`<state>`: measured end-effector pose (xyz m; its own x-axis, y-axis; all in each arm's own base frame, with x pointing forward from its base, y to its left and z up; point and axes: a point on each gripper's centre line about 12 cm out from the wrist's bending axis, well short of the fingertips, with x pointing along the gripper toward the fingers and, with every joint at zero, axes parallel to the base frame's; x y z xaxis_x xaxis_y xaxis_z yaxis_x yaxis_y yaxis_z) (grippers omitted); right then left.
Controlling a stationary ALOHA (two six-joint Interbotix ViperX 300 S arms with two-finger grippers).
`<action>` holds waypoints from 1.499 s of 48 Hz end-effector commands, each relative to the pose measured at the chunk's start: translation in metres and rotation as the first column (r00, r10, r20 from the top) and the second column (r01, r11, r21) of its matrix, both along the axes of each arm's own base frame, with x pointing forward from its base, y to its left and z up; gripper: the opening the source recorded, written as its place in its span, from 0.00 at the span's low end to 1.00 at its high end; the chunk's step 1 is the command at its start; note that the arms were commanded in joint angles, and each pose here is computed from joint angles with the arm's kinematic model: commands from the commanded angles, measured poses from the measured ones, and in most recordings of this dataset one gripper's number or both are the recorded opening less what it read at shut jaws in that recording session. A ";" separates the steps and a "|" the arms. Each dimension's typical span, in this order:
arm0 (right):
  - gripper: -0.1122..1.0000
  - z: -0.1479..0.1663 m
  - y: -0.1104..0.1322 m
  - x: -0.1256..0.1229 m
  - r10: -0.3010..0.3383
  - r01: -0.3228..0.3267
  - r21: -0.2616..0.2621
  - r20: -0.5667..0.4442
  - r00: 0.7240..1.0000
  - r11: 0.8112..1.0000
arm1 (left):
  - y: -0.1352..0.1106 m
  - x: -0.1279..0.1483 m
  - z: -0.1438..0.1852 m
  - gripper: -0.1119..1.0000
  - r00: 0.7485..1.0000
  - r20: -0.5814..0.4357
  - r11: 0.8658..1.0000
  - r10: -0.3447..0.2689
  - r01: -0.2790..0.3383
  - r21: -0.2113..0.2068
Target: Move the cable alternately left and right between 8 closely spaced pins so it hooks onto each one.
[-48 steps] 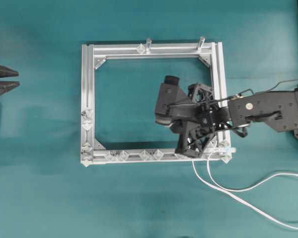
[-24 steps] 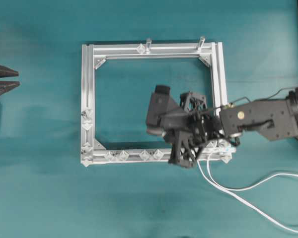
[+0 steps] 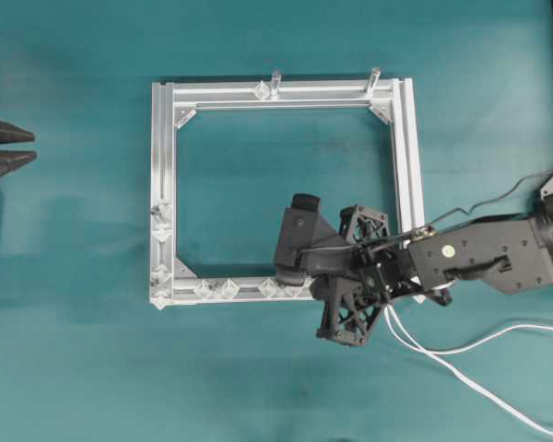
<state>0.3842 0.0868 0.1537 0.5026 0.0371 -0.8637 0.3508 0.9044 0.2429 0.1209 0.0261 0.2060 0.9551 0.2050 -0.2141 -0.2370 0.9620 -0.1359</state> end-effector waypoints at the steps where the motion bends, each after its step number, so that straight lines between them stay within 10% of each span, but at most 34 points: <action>1: 0.22 0.013 0.005 0.006 0.007 -0.007 0.011 0.038 0.999 1.000 | 0.000 0.001 0.004 0.41 1.000 0.004 1.000 -0.001 0.001 -0.002; 72: 0.22 0.014 0.016 0.004 0.023 -0.023 0.000 0.007 1.000 1.000 | 0.000 0.001 0.004 0.41 1.000 0.004 1.000 -0.001 0.001 -0.002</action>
<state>0.3850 0.0946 0.1550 0.4786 0.0319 -0.8775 0.3477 0.9108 0.2227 0.1209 0.0261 0.2060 0.9551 0.2050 -0.2141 -0.2370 0.9620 -0.1359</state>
